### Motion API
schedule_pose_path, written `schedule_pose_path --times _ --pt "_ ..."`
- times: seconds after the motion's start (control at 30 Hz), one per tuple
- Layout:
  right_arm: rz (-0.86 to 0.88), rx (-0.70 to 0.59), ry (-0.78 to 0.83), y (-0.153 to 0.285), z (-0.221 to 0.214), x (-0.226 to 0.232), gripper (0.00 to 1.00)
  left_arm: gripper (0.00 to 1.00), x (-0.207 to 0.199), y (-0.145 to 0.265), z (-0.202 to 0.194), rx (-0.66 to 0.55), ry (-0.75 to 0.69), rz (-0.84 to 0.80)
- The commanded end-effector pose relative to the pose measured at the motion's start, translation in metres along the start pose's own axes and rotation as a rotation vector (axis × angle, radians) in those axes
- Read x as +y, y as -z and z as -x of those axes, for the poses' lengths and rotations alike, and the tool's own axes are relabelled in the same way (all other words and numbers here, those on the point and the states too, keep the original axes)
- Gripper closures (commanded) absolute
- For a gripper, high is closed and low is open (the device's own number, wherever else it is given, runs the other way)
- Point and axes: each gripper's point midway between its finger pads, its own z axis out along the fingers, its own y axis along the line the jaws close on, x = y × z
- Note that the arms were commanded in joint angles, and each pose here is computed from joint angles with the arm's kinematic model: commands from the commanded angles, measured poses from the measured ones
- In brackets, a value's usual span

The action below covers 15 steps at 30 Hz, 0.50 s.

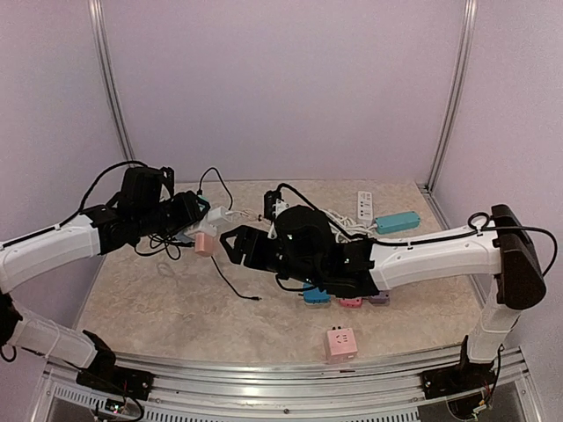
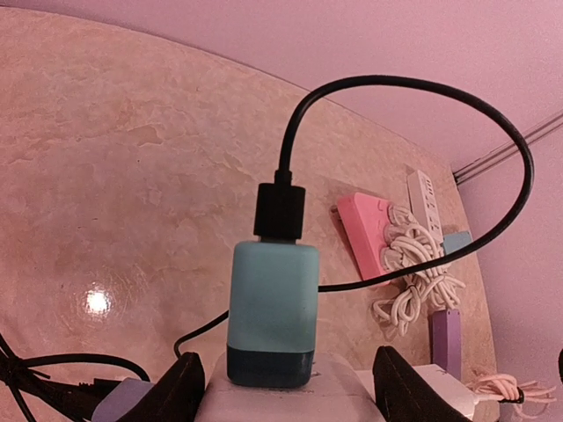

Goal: Pull the plug off the socket

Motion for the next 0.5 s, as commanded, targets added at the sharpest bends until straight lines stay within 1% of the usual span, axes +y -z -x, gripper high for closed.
schedule_pose_path --times 0.0,0.1,0.2,0.47 --pt "0.011 0.027 -0.034 -0.021 0.002 -0.002 0.24 0.69 -0.017 0.016 0.026 -0.114 0.017 -0.066" --pt "-0.032 0.027 -0.008 -0.033 0.009 -0.006 0.24 0.69 -0.020 0.018 0.022 -0.106 0.020 -0.074" --pt "-0.074 0.026 -0.022 -0.042 0.014 -0.019 0.23 0.69 -0.024 0.022 0.018 -0.111 0.010 -0.081" --pt "-0.084 -0.015 -0.042 -0.055 0.033 -0.027 0.23 0.69 -0.032 0.028 0.014 -0.112 -0.005 -0.100"
